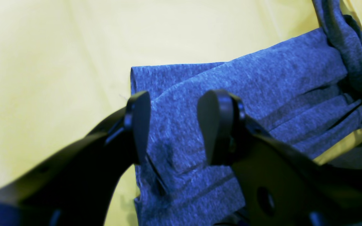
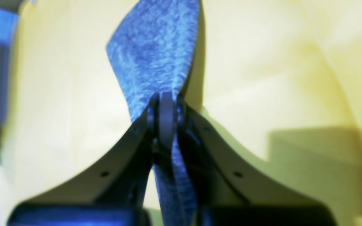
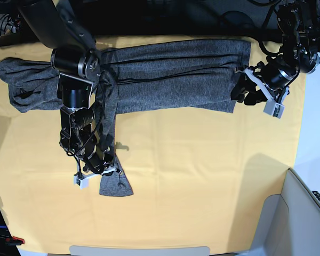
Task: Fold the T-shirt properly
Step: 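Grasp the hanging sleeve cuff with the right gripper and lift it, then lay the sleeve across the shirt strip toward the left gripper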
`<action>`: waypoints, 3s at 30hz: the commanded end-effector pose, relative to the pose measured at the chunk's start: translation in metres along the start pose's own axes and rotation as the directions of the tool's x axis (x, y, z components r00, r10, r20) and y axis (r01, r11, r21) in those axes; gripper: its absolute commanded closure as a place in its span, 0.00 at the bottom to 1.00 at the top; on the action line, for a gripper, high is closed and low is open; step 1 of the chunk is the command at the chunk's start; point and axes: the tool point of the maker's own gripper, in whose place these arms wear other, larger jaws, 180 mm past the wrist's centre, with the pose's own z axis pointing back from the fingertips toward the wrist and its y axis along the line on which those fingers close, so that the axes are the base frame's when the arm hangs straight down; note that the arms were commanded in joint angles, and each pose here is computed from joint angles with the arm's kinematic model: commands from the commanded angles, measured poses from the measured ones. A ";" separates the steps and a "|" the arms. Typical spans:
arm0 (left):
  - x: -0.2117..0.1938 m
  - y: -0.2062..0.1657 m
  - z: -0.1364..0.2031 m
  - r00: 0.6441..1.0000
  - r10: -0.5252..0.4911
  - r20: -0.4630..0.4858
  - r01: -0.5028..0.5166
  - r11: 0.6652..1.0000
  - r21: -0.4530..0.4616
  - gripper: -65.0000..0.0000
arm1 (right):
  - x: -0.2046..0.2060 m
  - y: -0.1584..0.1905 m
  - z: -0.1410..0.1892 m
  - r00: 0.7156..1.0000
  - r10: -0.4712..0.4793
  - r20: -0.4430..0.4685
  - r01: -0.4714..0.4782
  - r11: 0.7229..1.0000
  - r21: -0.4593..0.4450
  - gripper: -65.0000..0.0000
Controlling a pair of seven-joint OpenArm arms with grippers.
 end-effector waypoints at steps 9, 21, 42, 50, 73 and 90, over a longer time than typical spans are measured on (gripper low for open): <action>0.012 0.000 0.004 0.999 -0.022 0.039 0.023 1.000 -0.002 0.58 | -0.045 0.118 0.081 0.900 0.420 0.117 -0.436 0.876 0.207 1.00; 0.011 0.000 0.004 0.999 -0.021 0.036 0.021 1.000 -0.002 0.58 | -0.177 0.213 0.167 0.543 0.816 0.197 -0.833 0.494 0.249 1.00; 0.016 0.006 0.009 0.998 -0.013 0.053 0.012 1.000 0.018 0.58 | -0.230 0.248 0.180 0.500 0.843 0.199 -0.853 0.439 0.284 0.56; 0.026 0.029 0.024 0.995 0.001 0.100 -0.009 0.996 0.088 0.58 | -0.211 0.261 0.183 0.561 0.793 0.236 -0.816 0.483 0.317 0.48; 0.002 0.029 0.025 0.999 0.027 0.043 -0.031 0.996 0.089 0.58 | -0.140 0.148 0.151 0.772 0.631 0.084 -0.632 0.775 -0.011 0.81; -0.002 0.030 0.025 0.999 0.033 0.033 -0.036 0.995 0.092 0.58 | -0.242 0.217 0.159 0.563 0.827 -0.005 -0.763 0.522 0.380 0.95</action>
